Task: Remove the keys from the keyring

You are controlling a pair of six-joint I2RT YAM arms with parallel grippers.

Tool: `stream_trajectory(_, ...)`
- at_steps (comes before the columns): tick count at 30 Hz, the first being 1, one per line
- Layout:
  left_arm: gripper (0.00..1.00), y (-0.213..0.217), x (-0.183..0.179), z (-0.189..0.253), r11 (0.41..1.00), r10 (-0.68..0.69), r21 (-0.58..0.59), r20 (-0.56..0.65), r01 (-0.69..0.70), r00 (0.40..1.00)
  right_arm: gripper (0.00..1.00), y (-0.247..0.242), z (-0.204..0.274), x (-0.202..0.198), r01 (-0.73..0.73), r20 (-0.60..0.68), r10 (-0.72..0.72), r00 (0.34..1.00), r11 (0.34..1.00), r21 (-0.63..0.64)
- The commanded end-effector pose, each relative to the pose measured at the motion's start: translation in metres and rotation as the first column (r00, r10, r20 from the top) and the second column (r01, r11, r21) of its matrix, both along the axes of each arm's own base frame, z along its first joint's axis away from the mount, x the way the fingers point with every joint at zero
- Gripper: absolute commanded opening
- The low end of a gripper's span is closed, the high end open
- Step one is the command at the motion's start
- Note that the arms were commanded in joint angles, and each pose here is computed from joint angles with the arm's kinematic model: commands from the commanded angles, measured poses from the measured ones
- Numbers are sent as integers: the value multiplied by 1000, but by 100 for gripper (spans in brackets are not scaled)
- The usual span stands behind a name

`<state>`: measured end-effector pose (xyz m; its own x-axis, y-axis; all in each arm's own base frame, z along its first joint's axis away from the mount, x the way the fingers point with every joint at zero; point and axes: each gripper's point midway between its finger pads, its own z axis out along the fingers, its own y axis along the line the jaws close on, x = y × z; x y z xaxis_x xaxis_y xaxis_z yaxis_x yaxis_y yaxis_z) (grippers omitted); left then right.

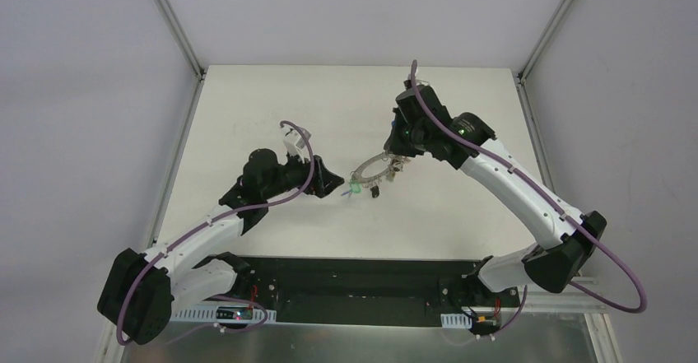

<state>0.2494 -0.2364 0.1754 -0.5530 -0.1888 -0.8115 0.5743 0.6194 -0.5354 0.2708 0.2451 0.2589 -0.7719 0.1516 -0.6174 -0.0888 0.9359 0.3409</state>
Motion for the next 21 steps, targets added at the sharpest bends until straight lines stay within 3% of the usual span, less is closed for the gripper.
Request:
stream_trajectory(1, 79, -15, 5, 30, 990, -127, 96, 269, 104, 955, 0, 4, 45, -3, -53, 85, 46, 995, 995, 84)
stream_trajectory(5, 81, -30, 1, 31, 975, -197, 169, 351, 145, 915, 0, 4, 50, -3, -63, 85, 56, 995, 994, 89)
stream_trajectory(8, 77, -44, -4, 31, 964, -242, 198, 370, 178, 897, 0, 4, 54, -3, -65, 90, 56, 994, 994, 89)
stream_trajectory(18, 72, -46, -13, 21, 965, -245, 183, 364, 189, 899, 0, 0, 67, 0, -57, 116, 46, 992, 994, 98)
stream_trajectory(21, 65, -43, -18, 15, 965, -247, 173, 341, 197, 907, 0, 0, 69, 0, -57, 118, 45, 992, 993, 102)
